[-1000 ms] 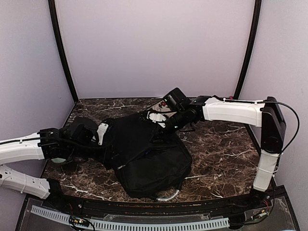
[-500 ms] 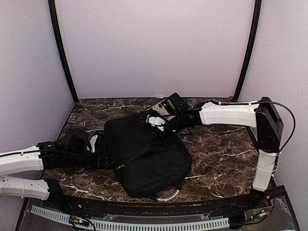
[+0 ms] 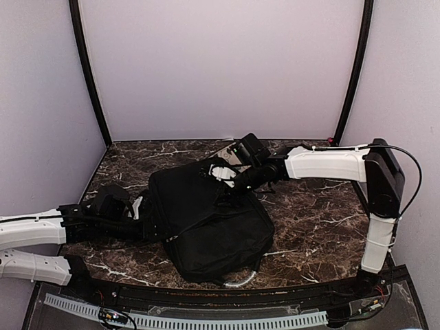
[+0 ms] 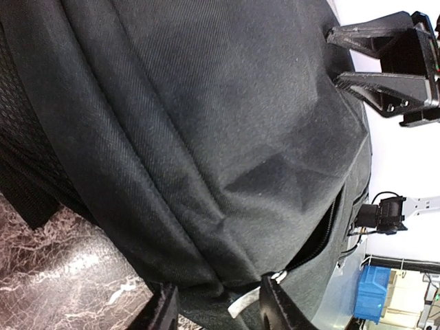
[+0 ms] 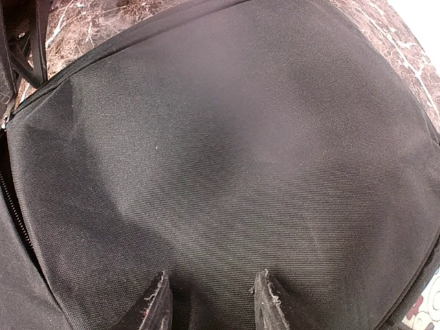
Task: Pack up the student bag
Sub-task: Grab the student bag from the lower front pocket.
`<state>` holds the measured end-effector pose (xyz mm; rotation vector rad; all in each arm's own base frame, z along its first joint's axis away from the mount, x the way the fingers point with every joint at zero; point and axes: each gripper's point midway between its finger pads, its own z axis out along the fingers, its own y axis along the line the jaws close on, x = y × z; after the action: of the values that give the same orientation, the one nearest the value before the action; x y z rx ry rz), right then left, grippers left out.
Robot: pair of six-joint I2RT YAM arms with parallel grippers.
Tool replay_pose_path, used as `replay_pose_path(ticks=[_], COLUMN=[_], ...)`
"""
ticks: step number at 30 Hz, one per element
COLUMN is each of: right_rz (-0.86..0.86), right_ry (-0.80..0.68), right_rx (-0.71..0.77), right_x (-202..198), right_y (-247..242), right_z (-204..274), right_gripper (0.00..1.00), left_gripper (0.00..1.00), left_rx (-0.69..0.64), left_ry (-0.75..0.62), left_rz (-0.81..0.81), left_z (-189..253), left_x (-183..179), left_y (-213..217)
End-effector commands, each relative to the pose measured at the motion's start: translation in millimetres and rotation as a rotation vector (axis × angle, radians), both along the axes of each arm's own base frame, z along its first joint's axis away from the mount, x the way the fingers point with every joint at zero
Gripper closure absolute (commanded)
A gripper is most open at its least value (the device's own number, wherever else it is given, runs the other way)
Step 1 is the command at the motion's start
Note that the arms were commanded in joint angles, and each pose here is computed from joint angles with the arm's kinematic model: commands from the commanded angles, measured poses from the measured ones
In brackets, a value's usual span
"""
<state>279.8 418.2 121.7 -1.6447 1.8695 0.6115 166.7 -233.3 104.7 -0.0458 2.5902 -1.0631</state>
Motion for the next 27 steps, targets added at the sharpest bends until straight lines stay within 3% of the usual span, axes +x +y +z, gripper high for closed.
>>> replay_pose_path(ticks=[1,15,27], right_rz=[-0.011,-0.009,-0.006], right_ry=[0.053,0.052,0.052], right_rx=[-0.118,-0.13,-0.135], right_x=[-9.0,-10.4,-10.8], right_y=[-15.0,-16.1,-15.3], right_z=[-41.0,-44.7,-46.3], right_gripper=[0.59,0.59,0.59], left_gripper=[0.6,0.73,0.76], left_rx=[-0.05,-0.17,-0.144], left_ry=[0.019,-0.003,0.028], left_rz=[-0.027,-0.121,-0.142], left_z=[-1.0,21.6,23.0], left_x=[-4.0,-8.7,-12.4], left_y=[-7.4,-29.1,-29.6])
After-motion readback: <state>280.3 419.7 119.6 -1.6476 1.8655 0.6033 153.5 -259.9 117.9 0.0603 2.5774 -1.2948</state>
